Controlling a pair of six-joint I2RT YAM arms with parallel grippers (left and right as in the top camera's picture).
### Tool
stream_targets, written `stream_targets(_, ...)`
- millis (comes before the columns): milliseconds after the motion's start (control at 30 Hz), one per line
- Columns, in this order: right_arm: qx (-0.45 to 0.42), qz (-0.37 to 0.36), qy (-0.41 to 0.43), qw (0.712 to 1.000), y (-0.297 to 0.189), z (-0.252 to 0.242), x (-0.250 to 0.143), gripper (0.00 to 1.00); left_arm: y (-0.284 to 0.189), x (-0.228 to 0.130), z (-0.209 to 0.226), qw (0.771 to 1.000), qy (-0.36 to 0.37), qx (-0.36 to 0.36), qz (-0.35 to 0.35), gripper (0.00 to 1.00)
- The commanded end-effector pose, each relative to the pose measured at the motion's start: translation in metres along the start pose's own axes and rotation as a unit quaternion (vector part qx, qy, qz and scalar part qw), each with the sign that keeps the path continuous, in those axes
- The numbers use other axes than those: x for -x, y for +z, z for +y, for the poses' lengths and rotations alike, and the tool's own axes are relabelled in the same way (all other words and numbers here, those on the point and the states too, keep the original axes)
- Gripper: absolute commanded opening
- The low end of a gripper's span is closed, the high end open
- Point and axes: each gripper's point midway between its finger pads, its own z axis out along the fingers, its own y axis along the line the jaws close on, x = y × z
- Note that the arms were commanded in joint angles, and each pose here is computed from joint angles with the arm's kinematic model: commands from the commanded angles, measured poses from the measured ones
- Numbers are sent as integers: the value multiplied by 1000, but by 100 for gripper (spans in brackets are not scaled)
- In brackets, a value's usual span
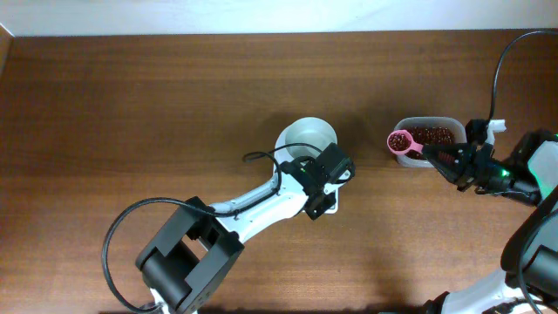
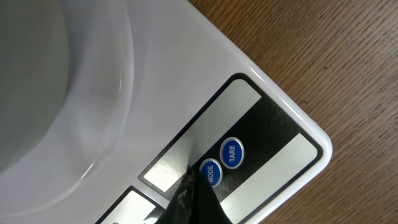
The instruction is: Scoop and weigh 50g on scale
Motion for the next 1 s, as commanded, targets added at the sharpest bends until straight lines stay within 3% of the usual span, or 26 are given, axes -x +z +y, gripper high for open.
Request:
stream_targets(0, 0, 2, -19, 1000, 1, 7, -3, 4, 22, -19, 5, 999, -7, 16, 40, 0)
stream_targets(267, 0, 2, -20, 1000, 1, 7, -3, 4, 5, -28, 6, 997, -3, 13, 71, 0)
stream_targets(400, 1, 1, -19, 1000, 1, 7, -2, 4, -61, 21, 20, 1000, -12, 23, -4, 0)
stream_targets(533, 2, -1, -19, 1000, 1, 8, -2, 4, -125, 44, 34, 997, -5, 35, -75, 0)
stream_targets(767, 1, 0, -25, 1000, 1, 7, -1, 4, -191, 5, 90, 990, -73, 68, -94, 0)
stream_targets(867, 1, 0, -25, 1000, 1, 7, -1, 4, -215, -6, 98, 989, -73, 36, -124, 1)
stream_targets(900, 1, 0, -25, 1000, 1, 7, -1, 4, -222, -9, 97, 988, -67, 17, -137, 4)
stream_targets(967, 1, 0, -25, 1000, 1, 7, -1, 4, -236, -16, 98, 985, -71, -13, -157, 27)
